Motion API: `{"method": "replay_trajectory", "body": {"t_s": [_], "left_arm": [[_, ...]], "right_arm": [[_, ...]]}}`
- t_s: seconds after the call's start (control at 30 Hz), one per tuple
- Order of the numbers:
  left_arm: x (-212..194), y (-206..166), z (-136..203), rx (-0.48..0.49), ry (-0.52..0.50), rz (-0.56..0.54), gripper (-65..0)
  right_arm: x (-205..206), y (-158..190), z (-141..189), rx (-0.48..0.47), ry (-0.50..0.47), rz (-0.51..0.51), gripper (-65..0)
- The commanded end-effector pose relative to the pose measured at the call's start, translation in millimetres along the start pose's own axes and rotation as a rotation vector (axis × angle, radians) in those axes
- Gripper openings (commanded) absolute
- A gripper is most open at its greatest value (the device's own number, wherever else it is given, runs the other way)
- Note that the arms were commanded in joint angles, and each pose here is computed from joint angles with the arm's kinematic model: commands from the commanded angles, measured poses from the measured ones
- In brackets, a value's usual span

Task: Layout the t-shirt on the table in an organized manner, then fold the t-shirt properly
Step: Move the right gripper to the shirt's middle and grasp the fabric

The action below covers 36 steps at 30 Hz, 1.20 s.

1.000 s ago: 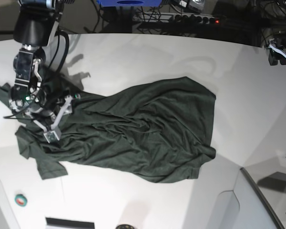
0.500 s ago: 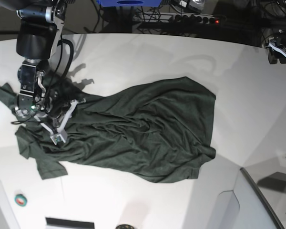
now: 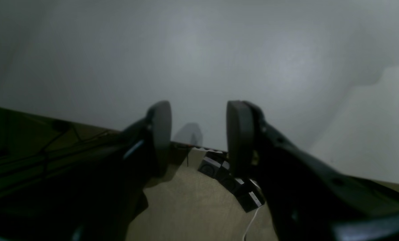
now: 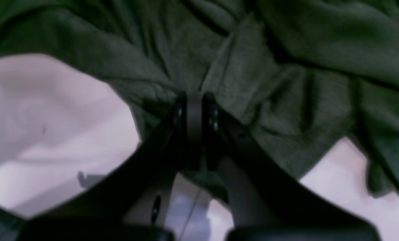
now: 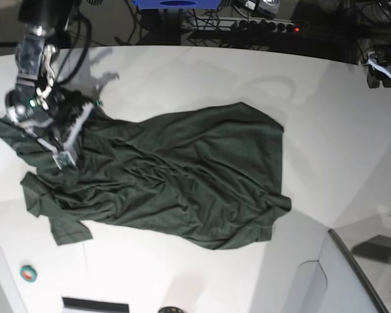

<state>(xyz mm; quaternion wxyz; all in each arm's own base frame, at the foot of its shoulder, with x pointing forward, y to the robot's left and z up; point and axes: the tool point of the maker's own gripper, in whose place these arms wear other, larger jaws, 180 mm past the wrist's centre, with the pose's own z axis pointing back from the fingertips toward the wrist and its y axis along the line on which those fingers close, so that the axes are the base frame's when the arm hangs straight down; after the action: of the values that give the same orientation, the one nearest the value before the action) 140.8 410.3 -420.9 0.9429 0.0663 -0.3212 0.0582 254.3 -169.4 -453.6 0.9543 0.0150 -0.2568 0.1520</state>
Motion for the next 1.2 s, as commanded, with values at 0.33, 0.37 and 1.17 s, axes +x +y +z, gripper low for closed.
{"method": "replay_trajectory", "body": {"t_s": [0.33,0.37,1.17], "left_arm": [[28.4,5.3,0.6,0.005,-0.073,-0.016,-38.2],[29.2,4.6,0.1,0.004,-0.076,-0.014,-38.2],[19.6,-13.3,2.7,-0.065,-0.075,0.003,-38.2]], "right_arm": [[-54.0,49.1,22.9,0.128,0.03,-0.029,-61.2],[-54.6,50.5,22.8,0.131,0.031,-0.031,-56.7],[40.7,231.3,37.0,0.281,-0.26,0.765,-29.0]]}}
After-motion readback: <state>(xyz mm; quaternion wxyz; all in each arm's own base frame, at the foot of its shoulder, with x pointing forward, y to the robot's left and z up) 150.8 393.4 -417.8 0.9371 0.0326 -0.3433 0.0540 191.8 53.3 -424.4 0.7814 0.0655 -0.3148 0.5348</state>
